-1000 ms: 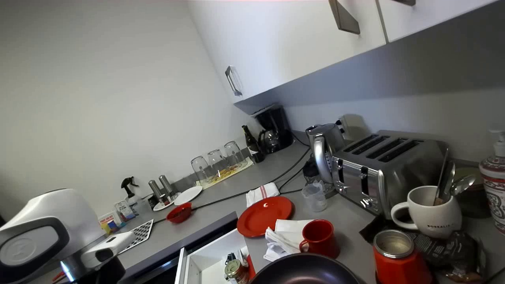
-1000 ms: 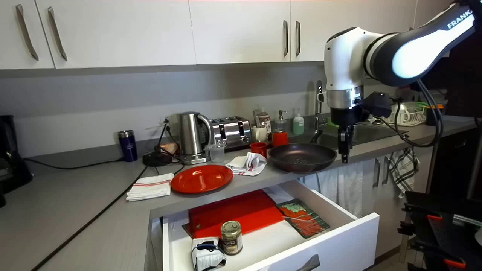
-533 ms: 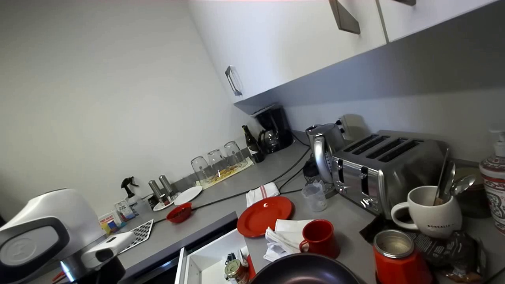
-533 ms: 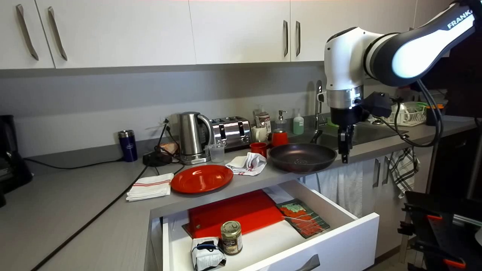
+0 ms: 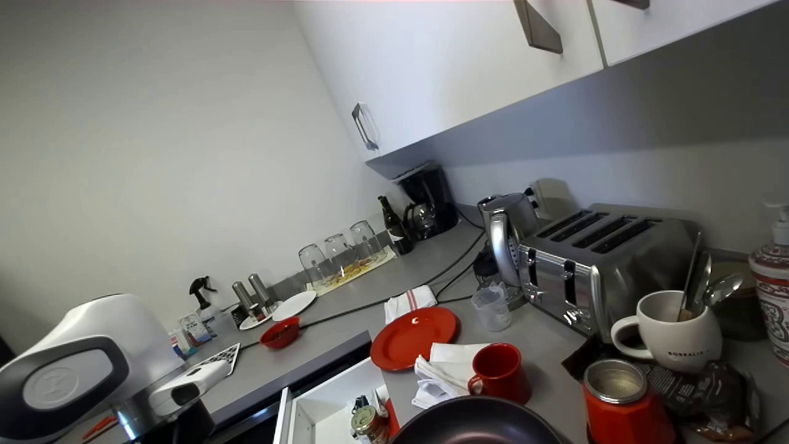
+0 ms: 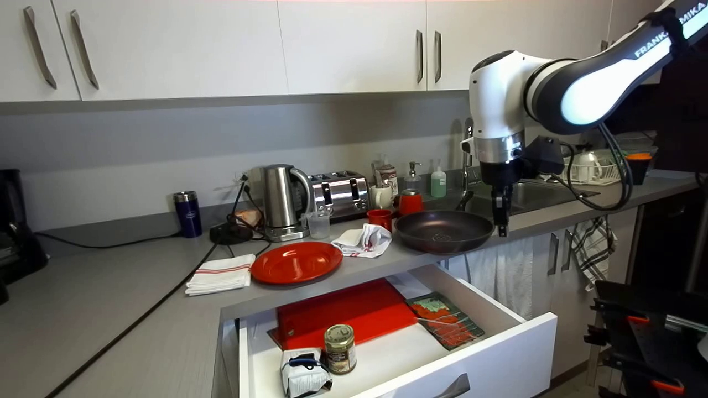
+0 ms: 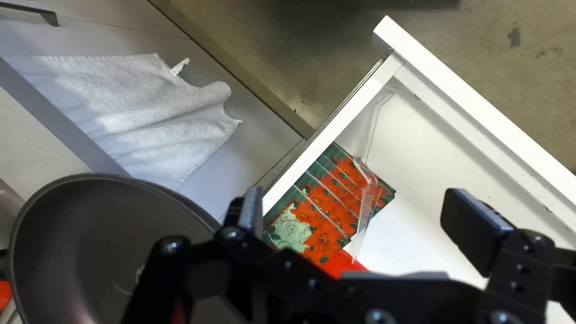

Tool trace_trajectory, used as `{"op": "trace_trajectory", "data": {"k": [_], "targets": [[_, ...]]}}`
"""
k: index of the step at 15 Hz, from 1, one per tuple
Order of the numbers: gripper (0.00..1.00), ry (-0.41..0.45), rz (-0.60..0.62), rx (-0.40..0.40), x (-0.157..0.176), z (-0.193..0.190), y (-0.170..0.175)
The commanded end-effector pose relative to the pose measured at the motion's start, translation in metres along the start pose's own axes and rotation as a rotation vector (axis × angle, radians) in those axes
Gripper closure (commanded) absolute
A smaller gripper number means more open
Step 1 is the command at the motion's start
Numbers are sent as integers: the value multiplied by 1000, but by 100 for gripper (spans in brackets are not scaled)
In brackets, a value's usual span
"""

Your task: Move the cup to the other side of the pen

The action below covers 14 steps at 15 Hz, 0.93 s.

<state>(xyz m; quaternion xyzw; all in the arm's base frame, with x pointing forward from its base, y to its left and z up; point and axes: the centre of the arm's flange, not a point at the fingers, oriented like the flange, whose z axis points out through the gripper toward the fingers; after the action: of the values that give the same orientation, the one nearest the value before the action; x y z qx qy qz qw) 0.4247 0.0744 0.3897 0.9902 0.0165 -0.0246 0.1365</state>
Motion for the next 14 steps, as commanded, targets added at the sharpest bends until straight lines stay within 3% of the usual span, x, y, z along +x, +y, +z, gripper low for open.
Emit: {"op": "trace_trajectory", "data": {"k": [1,7,14], "targets": [[0,48,-67,-17,24,-11,25],[0,150,-222,21,62,-54,82],[0,153,-594,78,93,-57,151]]}}
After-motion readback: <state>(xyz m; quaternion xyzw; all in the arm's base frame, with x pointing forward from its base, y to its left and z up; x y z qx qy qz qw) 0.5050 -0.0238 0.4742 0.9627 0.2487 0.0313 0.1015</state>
